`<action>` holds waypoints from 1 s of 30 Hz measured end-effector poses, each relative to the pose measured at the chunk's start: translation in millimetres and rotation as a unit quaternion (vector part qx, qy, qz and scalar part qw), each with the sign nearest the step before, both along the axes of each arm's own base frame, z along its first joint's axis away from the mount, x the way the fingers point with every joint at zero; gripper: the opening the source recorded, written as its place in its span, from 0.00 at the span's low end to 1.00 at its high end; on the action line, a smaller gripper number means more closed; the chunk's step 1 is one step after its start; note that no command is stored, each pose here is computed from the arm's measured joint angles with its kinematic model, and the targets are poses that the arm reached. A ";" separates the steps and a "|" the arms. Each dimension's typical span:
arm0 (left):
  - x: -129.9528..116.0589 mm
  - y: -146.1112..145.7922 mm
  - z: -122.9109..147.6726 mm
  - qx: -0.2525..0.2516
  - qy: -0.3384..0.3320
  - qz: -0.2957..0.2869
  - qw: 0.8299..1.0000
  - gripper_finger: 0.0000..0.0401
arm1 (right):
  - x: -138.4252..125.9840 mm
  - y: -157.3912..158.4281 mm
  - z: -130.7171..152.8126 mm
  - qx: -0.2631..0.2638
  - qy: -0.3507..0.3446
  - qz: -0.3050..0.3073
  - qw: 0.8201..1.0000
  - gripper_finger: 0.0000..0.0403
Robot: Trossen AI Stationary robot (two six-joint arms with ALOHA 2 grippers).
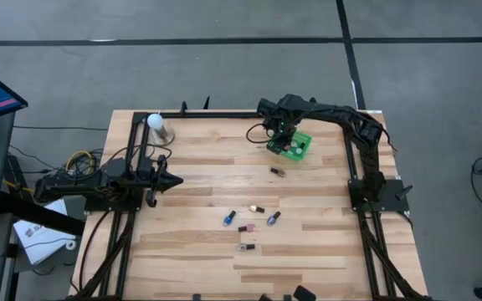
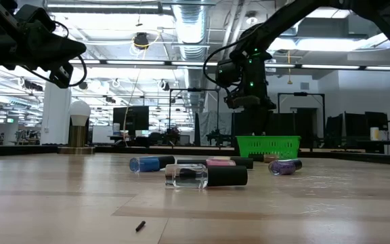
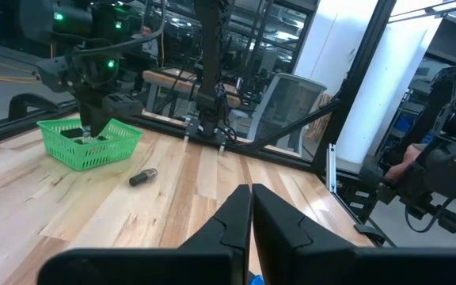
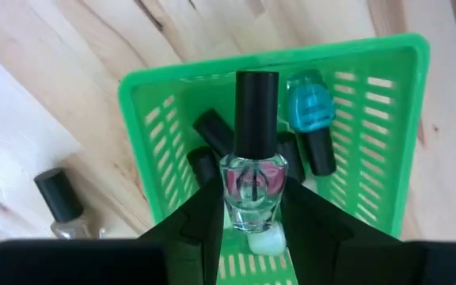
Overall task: Pick & Place Nail Polish
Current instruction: Put the right transparent nail polish into the green bin, then put the purple nail polish into the green bin
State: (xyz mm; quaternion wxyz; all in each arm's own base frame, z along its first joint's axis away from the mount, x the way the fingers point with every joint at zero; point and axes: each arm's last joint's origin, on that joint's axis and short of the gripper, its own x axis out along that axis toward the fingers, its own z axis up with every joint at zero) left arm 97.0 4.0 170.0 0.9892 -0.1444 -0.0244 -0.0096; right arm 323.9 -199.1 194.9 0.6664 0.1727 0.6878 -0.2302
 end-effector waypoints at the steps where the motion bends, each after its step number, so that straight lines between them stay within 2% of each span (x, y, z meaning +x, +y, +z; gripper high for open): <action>1: 0.0 0.0 0.0 0.000 0.000 0.000 1.000 0.02 | 0.2 0.6 -2.6 -0.001 -0.002 -0.001 1.000 0.26; 10: 0.0 0.0 0.0 0.000 0.000 0.000 1.000 0.02 | -12.4 10.8 -30.0 0.025 0.033 -0.003 0.999 0.26; 26: 0.0 0.0 0.0 0.000 0.000 0.000 1.000 0.02 | -8.3 8.3 -29.7 0.012 0.011 -0.004 1.000 0.43; 30: 0.0 0.0 0.0 0.000 0.000 0.000 1.000 0.02 | -6.3 7.3 -13.7 0.015 0.014 -0.006 1.000 0.50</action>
